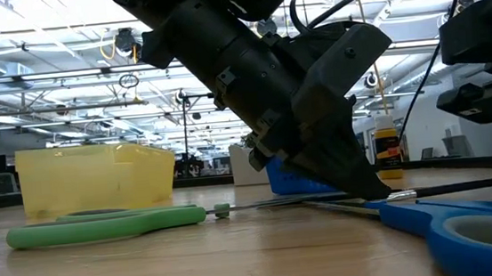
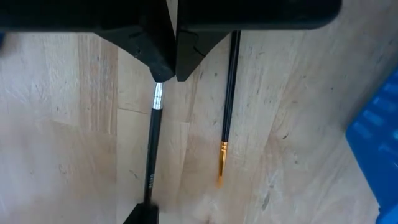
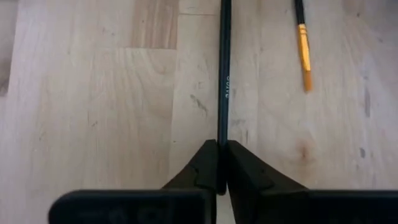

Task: Pick & Place Paint Supplies
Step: Put the silver paint brush into the yellow bin

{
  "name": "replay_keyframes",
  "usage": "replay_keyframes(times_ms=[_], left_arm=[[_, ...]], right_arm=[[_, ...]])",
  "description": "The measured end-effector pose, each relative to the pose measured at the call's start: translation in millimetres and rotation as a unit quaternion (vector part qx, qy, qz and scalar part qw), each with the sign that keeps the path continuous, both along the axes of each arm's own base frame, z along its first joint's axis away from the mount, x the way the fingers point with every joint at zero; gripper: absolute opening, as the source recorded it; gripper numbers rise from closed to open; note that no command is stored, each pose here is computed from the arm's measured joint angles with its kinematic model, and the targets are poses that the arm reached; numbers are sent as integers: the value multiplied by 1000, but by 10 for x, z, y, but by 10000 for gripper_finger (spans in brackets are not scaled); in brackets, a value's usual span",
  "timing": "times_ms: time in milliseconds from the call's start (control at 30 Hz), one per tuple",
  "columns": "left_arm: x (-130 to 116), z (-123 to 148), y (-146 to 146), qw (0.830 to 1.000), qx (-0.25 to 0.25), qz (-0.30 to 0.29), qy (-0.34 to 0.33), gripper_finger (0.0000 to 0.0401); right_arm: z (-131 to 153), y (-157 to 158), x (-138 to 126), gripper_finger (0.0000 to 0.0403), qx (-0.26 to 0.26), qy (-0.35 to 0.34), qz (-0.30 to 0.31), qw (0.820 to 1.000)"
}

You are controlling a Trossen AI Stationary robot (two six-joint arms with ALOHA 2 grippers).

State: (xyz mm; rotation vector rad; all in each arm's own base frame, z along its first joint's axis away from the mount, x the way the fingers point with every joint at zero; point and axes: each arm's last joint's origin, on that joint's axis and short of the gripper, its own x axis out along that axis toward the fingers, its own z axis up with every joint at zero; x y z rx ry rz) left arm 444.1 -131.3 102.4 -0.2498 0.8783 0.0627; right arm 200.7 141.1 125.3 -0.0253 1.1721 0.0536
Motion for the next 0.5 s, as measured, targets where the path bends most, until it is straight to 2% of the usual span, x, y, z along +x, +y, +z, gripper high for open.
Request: replay_keyframes(times_ms=[133, 233, 300, 367, 500], left_arm=[[1, 6, 0, 1000, 5, -10, -1, 10], [-13, 135, 3, 1000, 2, -27, -10, 5], [-61, 299, 11, 999, 4, -31, -12, 5], [-87, 581, -41, 998, 17, -42, -54, 9], [-274, 1143, -173, 988, 84, -50, -123, 18]], right_arm=[[-1, -5, 6, 7, 2, -3, -9, 1000], [7, 13, 6, 6, -4, -11, -8, 1000], [36, 14, 2, 5, -2, -15, -7, 1000], [68, 8, -10, 4, 1, -18, -7, 1000], [190, 27, -53, 4, -3, -55, -5, 998]])
